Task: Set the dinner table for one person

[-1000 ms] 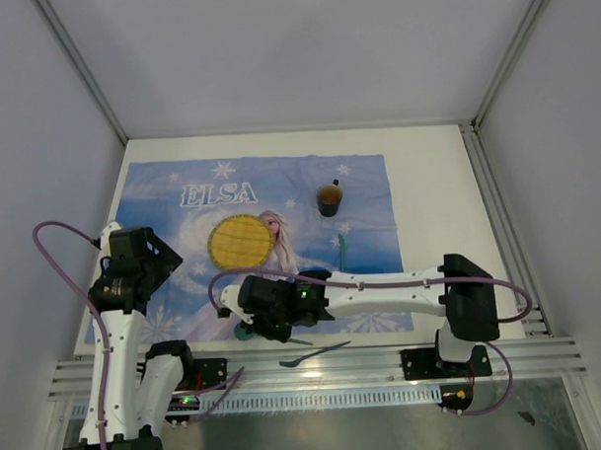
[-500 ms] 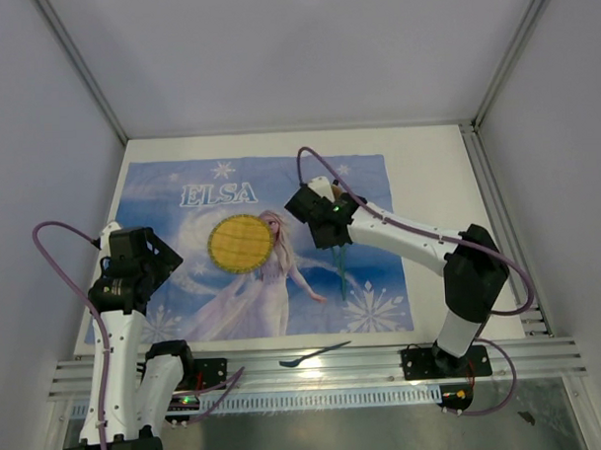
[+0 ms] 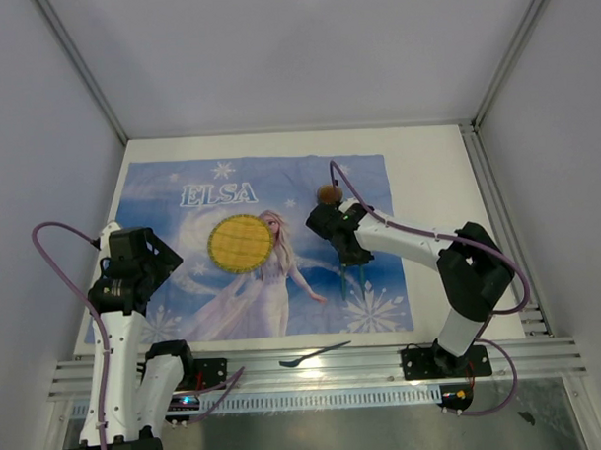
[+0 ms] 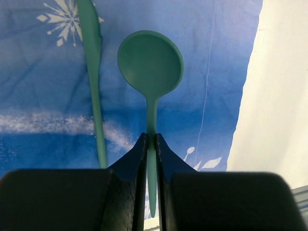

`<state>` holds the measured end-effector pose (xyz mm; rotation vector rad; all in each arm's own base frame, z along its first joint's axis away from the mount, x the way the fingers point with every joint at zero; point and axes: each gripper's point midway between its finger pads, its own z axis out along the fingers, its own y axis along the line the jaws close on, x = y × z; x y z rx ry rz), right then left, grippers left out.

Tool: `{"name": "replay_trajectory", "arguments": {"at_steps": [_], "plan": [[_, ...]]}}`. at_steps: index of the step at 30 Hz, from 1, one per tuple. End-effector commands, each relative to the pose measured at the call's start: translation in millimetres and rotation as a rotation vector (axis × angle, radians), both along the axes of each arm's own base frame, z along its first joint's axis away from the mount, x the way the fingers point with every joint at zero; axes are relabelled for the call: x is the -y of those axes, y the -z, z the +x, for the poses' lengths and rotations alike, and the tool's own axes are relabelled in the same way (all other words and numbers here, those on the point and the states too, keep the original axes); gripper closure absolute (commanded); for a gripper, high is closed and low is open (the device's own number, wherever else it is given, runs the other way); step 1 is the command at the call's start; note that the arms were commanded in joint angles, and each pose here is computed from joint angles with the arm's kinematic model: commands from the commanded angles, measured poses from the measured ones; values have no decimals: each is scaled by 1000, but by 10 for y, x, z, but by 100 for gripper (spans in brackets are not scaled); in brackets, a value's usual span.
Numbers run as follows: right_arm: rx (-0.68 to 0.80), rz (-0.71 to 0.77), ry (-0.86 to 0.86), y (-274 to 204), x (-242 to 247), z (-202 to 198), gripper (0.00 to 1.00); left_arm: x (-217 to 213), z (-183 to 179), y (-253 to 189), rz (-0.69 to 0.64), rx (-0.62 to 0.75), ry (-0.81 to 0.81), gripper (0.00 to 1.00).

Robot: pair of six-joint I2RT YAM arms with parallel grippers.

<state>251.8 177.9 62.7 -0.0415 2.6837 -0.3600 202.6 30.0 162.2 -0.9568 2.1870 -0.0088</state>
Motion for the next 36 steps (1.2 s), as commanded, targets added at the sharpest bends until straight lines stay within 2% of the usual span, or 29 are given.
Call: {"name": "replay_trajectory", "arguments": {"at_steps": [1,25,36], "plan": [[59,52,57,-119,-14,18,97,0,76,-115,4,50,3,19],[-22,34,61,334,-61,-44,97,18,91,-103,-1,45,16,19],[-33,25,56,390,-44,-60,97,19,93,-100,-1,44,15,19]]}}
